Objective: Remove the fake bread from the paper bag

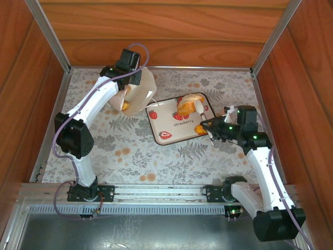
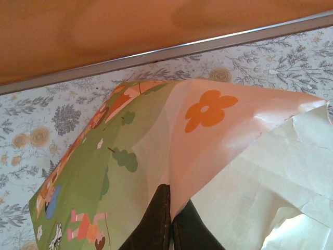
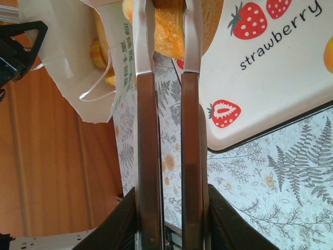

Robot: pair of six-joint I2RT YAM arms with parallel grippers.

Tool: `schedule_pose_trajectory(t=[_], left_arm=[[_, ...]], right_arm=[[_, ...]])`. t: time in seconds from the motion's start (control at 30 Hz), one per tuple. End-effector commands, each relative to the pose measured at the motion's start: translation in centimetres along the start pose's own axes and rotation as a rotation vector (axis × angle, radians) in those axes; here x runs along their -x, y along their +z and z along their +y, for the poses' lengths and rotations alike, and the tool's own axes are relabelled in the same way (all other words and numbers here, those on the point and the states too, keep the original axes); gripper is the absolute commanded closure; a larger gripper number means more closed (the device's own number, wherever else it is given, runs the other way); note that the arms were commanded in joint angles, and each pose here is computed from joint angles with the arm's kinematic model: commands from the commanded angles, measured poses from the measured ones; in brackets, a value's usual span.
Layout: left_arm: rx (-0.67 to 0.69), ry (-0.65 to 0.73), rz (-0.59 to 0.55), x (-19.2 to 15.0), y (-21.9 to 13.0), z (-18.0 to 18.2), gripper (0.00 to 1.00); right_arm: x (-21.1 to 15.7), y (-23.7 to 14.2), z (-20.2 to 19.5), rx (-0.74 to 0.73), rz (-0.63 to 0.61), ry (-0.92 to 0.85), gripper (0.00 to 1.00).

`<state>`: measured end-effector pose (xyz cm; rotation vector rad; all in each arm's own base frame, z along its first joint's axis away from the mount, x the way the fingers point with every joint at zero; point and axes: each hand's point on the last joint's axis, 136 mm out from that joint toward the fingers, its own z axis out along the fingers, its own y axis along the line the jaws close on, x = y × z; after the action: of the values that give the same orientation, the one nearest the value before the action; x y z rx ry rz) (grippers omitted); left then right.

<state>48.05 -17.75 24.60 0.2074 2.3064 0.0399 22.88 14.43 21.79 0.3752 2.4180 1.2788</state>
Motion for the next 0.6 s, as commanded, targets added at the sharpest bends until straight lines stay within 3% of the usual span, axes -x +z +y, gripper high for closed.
schedule_pose_trajectory(t=[0.0, 0.57], left_arm=[[0.004, 0.002, 0.017, -0.4, -0.3, 0.6, 1.00], [-0.004, -0.005, 0.021, -0.6, -0.4, 0.5, 1.00]], right_arm=[[0.2, -0.1, 0.8, 0.062, -0.003, -0.037, 1.00], [0.0, 1.9, -1.4, 0.037, 0.076, -0.005, 1.00]])
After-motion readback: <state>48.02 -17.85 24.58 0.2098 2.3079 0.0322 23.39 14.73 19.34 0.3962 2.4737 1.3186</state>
